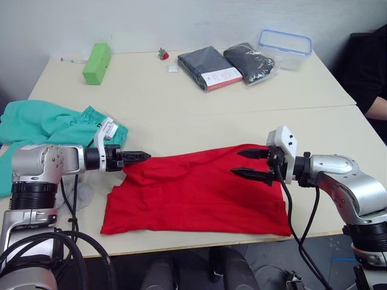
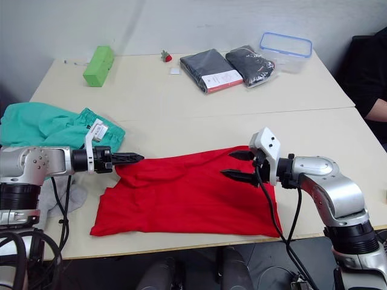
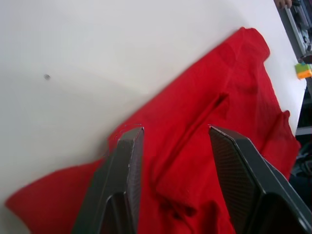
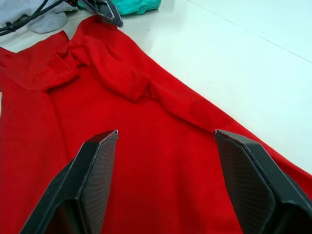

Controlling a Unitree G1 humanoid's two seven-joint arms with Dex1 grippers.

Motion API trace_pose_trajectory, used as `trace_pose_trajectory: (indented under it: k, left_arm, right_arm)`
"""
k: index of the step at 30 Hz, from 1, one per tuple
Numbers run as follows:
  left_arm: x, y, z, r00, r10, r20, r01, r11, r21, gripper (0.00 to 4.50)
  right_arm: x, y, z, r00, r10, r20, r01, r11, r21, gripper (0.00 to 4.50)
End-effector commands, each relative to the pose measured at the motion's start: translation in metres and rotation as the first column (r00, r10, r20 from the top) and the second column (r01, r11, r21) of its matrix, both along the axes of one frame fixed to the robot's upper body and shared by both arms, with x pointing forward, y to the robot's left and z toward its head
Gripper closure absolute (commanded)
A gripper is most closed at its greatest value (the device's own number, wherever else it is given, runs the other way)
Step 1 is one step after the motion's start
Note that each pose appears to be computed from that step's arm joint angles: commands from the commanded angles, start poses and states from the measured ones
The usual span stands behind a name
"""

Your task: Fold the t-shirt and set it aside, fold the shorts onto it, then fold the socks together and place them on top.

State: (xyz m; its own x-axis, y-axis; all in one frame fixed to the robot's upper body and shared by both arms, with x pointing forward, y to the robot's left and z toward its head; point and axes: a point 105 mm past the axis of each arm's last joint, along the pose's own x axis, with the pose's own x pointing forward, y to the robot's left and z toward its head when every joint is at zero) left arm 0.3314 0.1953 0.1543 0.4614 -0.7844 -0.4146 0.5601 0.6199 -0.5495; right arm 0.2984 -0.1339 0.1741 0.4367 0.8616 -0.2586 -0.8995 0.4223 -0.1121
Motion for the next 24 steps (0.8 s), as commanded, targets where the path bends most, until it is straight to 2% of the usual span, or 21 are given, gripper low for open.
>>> trace_pose_trajectory:
  k: [1, 8, 15, 18, 23, 24]
  left_arm:
    - [-0.009, -0.006, 0.003, 0.998, -0.061, 0.009, 0.061, 0.998, 0.015, 2.27]
    - [-0.018, -0.010, -0.018, 0.993, -0.116, -0.025, 0.118, 0.988, 0.105, 2.27]
    - [-0.011, -0.008, -0.028, 0.996, -0.085, -0.029, 0.088, 0.987, 0.132, 2.27]
    - [-0.008, -0.009, -0.025, 0.997, -0.075, -0.018, 0.077, 0.991, 0.109, 2.90]
    - [-0.007, -0.010, -0.019, 0.997, -0.078, -0.018, 0.079, 0.994, 0.075, 4.47]
    - [-0.007, -0.010, -0.018, 0.997, -0.078, -0.017, 0.079, 0.994, 0.072, 4.47]
  right_arm:
    - [-0.008, 0.004, 0.012, 0.998, 0.033, 0.044, -0.033, 0.999, 0.013, 1.30]
    - [-0.014, 0.007, 0.014, 0.997, 0.065, 0.047, -0.065, 0.998, 0.011, 1.30]
    - [-0.016, 0.008, 0.015, 0.996, 0.074, 0.047, -0.075, 0.997, 0.011, 1.30]
    - [-0.015, 0.008, 0.015, 0.996, 0.074, 0.047, -0.074, 0.997, 0.011, 1.30]
    - [-0.014, 0.007, 0.015, 0.997, 0.067, 0.048, -0.068, 0.998, 0.012, 1.30]
    - [-0.014, 0.007, 0.015, 0.997, 0.066, 0.048, -0.067, 0.998, 0.012, 1.30]
